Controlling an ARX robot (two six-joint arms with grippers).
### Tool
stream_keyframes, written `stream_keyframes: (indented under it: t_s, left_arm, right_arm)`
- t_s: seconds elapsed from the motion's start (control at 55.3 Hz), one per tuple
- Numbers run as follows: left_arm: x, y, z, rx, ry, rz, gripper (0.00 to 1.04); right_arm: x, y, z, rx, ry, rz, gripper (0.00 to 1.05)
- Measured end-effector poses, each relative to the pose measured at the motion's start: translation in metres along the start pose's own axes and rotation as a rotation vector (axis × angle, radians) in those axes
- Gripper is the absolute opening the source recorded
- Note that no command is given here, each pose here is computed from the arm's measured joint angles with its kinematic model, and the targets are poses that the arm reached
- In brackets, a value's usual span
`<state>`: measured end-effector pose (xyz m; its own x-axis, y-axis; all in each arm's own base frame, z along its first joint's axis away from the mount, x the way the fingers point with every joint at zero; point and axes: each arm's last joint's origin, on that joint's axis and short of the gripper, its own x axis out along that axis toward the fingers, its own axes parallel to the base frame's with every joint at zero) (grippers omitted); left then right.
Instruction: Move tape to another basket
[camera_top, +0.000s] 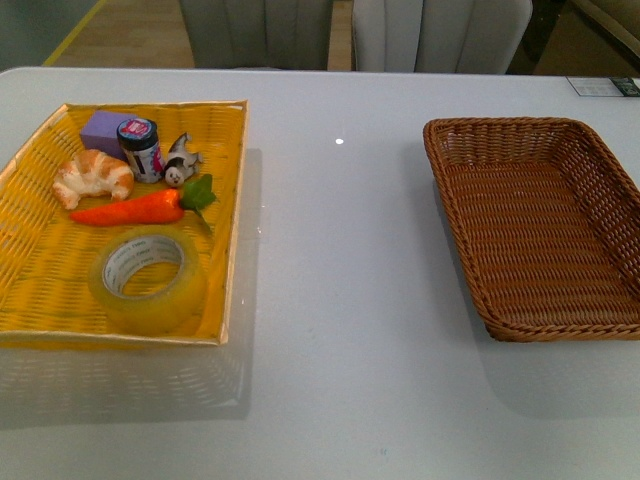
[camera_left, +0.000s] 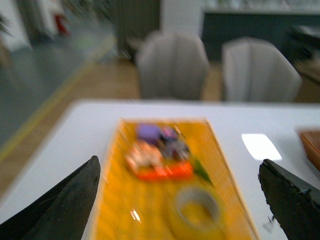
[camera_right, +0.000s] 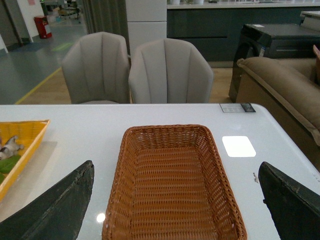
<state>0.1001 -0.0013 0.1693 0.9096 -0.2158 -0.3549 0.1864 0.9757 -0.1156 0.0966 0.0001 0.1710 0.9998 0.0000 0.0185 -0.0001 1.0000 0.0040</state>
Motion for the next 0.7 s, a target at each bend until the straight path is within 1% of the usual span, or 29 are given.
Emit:
stream_keyframes:
  t_s: [0.036,0.09,0.163,0.235,0.343,0.38,0.434,0.56,0.596,0.705]
  left_arm:
    - [0.005,-0.001,0.002,-0.057,0.152,-0.073,0.96]
    - [0.015,0.001,0.004,-0.087,0.243,-0.092,0.96]
    - [0.033,0.005,0.007,-0.098,0.291,-0.093,0.96]
    - [0.052,0.010,0.012,-0.097,0.302,-0.081,0.96]
    - [0.109,0.027,0.023,-0.070,0.292,-0.008,0.96]
    - [0.126,0.032,0.023,-0.079,0.299,-0.005,0.96]
    - [0.151,0.038,0.019,-0.084,0.329,0.026,0.96]
    - [0.192,0.046,0.005,-0.064,0.384,0.079,0.96]
    - [0.209,0.049,-0.002,-0.035,0.411,0.108,0.96]
    - [0.247,0.054,-0.024,-0.027,0.504,0.116,0.96]
  right_arm:
    - [0.000,0.000,0.000,0.000,0.000,0.002,0.96]
    - [0.000,0.000,0.000,0.000,-0.001,0.002,0.96]
    - [0.000,0.000,0.000,0.000,0.000,0.001,0.96]
    - [0.000,0.000,0.000,0.000,0.000,0.001,0.96]
    - [0.000,0.000,0.000,0.000,0.000,0.002,0.96]
    - [0.000,0.000,0.000,0.000,0.000,0.002,0.96]
    - [0.000,0.000,0.000,0.000,-0.001,0.002,0.96]
    - [0.000,0.000,0.000,0.000,0.000,0.002,0.96]
    - [0.000,0.000,0.000,0.000,-0.001,0.002,0.96]
    - [0.000,0.000,0.000,0.000,0.000,0.002,0.96]
